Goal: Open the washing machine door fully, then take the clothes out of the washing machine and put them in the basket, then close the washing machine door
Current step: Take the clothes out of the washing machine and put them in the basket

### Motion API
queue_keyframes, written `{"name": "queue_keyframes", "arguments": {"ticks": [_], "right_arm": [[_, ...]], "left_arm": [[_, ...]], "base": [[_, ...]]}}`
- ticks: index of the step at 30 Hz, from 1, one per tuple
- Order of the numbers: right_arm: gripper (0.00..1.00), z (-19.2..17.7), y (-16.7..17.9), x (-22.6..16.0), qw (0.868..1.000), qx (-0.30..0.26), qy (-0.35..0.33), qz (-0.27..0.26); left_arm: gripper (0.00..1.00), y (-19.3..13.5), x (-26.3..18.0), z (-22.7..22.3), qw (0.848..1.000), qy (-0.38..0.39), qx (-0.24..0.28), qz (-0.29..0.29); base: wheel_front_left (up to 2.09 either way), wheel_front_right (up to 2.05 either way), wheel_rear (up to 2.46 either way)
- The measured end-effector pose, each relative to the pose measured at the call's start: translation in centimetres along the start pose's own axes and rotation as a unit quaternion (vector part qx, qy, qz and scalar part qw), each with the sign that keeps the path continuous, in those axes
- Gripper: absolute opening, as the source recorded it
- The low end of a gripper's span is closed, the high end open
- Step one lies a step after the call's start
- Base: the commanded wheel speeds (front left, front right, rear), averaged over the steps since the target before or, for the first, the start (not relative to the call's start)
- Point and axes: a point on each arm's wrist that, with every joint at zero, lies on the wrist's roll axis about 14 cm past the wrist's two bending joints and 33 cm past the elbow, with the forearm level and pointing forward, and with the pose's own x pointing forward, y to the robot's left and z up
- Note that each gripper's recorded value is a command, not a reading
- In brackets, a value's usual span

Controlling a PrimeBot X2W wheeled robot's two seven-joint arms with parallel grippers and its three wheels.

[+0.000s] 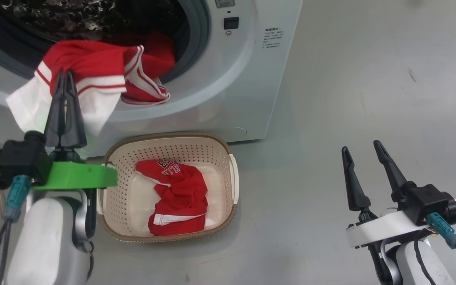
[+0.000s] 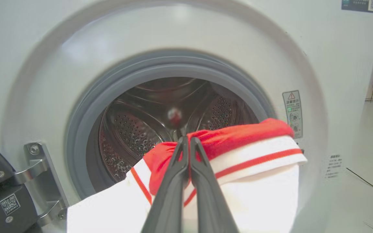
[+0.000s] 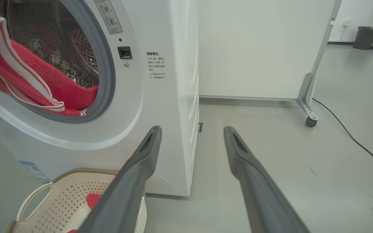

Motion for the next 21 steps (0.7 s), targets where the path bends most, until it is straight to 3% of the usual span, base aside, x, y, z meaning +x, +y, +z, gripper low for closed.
{"name": "queue_keyframes", "arguments": {"ticks": [11,21], "right_arm": [[1.0,0.0,1.5,0.3,1.0,0.002,-0.002,0.025],[1.0,-0.9,0.9,0.6,1.0,0.004,0.01,0.016]], "left_arm": [[0.0,0.4,-6.0,-7.8,0.989,0.143,-0.036,0.028],[0.0,0.1,-9.8,-15.6,0.958,0.28,-0.052,0.033]], "base": [[0.0,0.0,0.0],[0.0,0.0,0.0]]}}
